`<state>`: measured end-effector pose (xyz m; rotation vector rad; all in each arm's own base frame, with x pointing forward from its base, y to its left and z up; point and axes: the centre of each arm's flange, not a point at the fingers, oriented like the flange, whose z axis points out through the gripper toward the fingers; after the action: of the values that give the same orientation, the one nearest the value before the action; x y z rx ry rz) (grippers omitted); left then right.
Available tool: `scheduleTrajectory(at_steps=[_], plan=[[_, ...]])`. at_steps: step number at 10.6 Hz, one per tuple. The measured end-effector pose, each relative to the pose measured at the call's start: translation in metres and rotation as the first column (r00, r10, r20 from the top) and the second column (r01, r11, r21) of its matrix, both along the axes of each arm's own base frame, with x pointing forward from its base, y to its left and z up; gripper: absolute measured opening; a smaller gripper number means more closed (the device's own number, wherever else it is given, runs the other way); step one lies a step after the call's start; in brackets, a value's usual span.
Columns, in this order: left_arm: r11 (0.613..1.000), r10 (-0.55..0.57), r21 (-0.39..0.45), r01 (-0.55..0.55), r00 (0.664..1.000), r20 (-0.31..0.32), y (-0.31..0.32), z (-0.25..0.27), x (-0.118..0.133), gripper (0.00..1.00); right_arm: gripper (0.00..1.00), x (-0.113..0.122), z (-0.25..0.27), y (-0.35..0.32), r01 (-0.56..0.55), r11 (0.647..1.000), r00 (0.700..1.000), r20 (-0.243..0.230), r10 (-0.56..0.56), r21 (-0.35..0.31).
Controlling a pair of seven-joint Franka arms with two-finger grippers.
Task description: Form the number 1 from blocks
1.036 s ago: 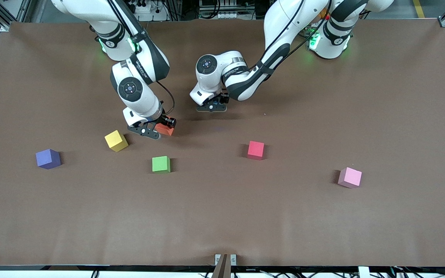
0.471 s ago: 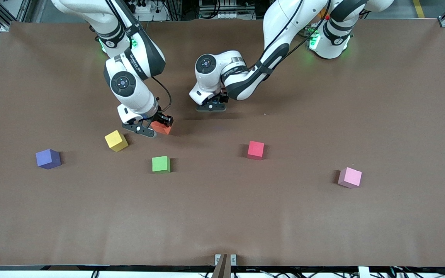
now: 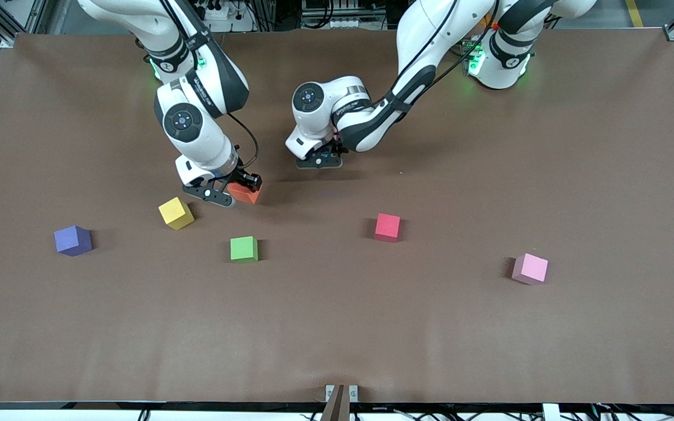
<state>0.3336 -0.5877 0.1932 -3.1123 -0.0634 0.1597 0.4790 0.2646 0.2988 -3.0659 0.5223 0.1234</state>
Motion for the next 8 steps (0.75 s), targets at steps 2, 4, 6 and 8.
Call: scheduleTrajectory(at_steps=[2,4,6,8], plan=[[0.998,0.063,-0.017,-0.063,0.997,0.054,0.003,0.05,0.019,1.0,0.65,0.0,0.004,0.0,-0.003,1.0,1.0,0.007,0.003,0.004],[0.993,0.115,-0.027,-0.113,0.989,0.098,0.02,0.091,0.048,1.0,0.65,-0.001,0.008,0.006,-0.037,0.999,0.999,0.016,0.037,0.01],[0.982,0.191,-0.029,-0.189,0.974,0.119,0.055,0.109,0.093,1.0,0.65,-0.007,0.017,0.028,-0.1,0.995,0.994,0.034,0.099,0.02],[0.977,0.211,-0.026,-0.209,0.97,0.12,0.094,0.108,0.137,1.0,0.65,-0.022,0.021,0.066,-0.181,0.983,0.983,0.048,0.18,0.027]])
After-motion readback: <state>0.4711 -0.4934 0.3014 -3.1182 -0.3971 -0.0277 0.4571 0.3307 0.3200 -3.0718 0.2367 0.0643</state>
